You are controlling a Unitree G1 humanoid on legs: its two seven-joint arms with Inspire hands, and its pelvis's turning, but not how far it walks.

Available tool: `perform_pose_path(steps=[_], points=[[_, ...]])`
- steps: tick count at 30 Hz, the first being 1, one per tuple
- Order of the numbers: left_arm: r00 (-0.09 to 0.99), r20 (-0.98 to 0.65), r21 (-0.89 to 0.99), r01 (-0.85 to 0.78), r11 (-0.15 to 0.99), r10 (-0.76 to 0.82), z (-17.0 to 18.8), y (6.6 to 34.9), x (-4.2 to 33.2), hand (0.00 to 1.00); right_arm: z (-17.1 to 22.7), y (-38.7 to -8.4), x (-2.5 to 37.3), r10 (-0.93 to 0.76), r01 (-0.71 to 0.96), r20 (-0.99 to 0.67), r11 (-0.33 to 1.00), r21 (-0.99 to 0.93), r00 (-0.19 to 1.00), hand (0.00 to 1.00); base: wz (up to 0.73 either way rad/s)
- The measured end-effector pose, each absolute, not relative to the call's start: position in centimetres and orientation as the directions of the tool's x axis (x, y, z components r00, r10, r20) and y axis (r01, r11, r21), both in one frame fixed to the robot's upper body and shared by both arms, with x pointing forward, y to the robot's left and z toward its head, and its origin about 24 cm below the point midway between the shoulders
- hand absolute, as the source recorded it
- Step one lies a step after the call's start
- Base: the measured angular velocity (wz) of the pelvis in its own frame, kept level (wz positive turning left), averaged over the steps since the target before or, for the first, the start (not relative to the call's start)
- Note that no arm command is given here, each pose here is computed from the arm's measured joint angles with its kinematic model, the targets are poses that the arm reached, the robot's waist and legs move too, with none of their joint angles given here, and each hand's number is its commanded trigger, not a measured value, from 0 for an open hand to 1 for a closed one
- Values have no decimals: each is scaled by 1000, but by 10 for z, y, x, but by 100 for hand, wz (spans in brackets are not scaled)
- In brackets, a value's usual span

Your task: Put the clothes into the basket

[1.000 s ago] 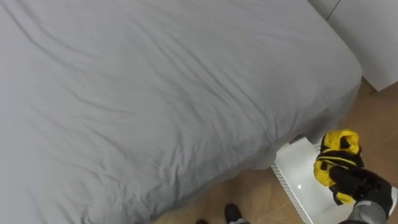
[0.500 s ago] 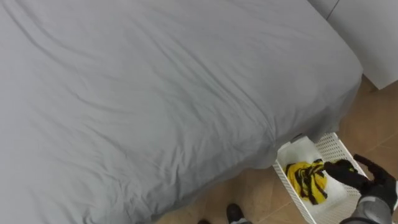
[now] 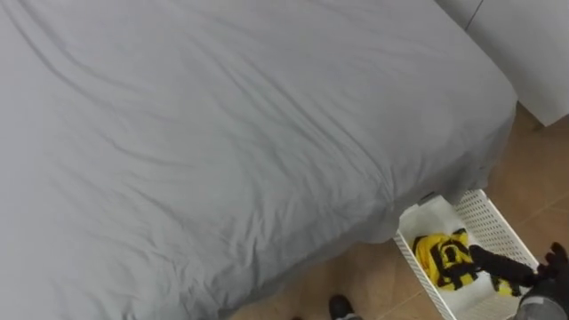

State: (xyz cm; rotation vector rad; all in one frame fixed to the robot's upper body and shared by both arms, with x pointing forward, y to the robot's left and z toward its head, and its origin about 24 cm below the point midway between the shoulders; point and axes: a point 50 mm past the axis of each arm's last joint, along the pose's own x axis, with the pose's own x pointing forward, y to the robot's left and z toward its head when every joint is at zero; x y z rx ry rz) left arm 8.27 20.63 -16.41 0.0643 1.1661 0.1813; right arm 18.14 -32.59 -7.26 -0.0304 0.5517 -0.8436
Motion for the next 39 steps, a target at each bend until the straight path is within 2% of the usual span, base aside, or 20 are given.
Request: perform_pose_path(steps=[6, 9, 13, 18, 21, 28, 39], points=[[362, -918, 122, -131, 984, 162, -166, 210, 64, 0, -92, -323, 150, -677, 635, -518, 714, -294, 523, 0, 12], [370, -916, 125, -105, 987, 156, -166, 209, 59, 0, -112, -316, 115, -650, 608, -612, 725, -322, 451, 0, 45], [378, -908, 159, -86, 984, 180, -165, 214, 55, 0, -142, -289, 66, -553, 547, -768, 771, -325, 324, 0, 50], [380, -902, 188, -77, 979, 204, -165, 213, 55, 0, -157, -266, 45, -451, 521, -855, 809, -272, 254, 0, 37], [385, -901, 189, -69, 979, 201, -165, 211, 57, 0, -161, -257, 42, -410, 508, -880, 826, -246, 241, 0, 30], [400, -893, 205, -42, 978, 205, -164, 211, 62, 0, -163, -244, 57, -322, 449, -900, 878, -168, 293, 0, 18], [412, -883, 189, -122, 974, 223, -164, 211, 68, 0, -164, -229, 72, -209, 358, -915, 930, -77, 345, 0, 7]])
